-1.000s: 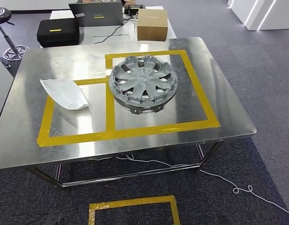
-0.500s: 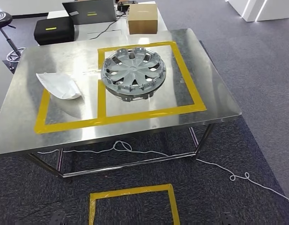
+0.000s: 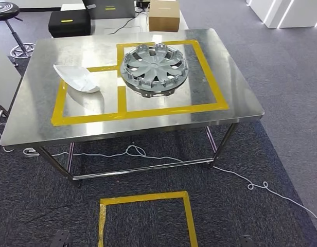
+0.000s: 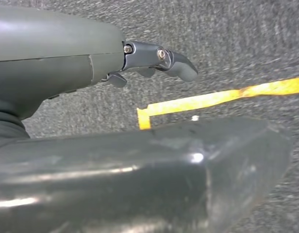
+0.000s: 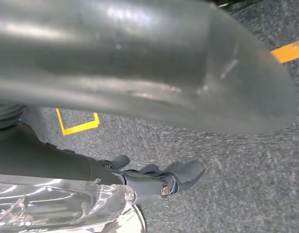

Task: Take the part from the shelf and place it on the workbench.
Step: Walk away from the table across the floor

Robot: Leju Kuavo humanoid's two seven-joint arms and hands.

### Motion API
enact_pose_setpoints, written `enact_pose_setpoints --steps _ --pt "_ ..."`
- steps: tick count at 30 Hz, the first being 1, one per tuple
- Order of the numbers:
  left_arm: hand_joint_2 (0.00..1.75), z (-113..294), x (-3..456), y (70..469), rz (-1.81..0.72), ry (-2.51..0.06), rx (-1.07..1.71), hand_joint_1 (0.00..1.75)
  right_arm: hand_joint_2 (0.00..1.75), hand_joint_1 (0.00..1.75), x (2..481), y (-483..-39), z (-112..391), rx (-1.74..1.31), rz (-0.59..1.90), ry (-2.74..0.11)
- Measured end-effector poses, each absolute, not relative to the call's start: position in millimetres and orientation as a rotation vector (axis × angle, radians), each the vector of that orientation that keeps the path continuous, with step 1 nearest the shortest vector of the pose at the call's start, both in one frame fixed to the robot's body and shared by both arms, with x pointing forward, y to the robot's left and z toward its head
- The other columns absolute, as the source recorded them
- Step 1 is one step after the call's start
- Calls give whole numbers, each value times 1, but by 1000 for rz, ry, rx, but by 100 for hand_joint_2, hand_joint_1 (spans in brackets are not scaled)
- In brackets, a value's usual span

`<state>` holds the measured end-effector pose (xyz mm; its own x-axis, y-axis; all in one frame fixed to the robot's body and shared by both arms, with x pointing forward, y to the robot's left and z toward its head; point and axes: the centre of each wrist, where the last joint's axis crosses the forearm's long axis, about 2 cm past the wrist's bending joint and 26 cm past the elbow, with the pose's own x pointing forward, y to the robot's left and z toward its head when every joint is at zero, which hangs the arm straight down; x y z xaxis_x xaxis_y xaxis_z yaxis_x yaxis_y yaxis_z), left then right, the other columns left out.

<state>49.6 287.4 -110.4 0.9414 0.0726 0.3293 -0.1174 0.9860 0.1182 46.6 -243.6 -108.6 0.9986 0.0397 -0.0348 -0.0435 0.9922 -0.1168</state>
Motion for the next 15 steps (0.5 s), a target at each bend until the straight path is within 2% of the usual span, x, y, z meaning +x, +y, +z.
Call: enact_pose_setpoints --steps 15 --pt "0 -111 48 284 77 -327 124 0 0 0 51 -243 -108 -109 13 9"
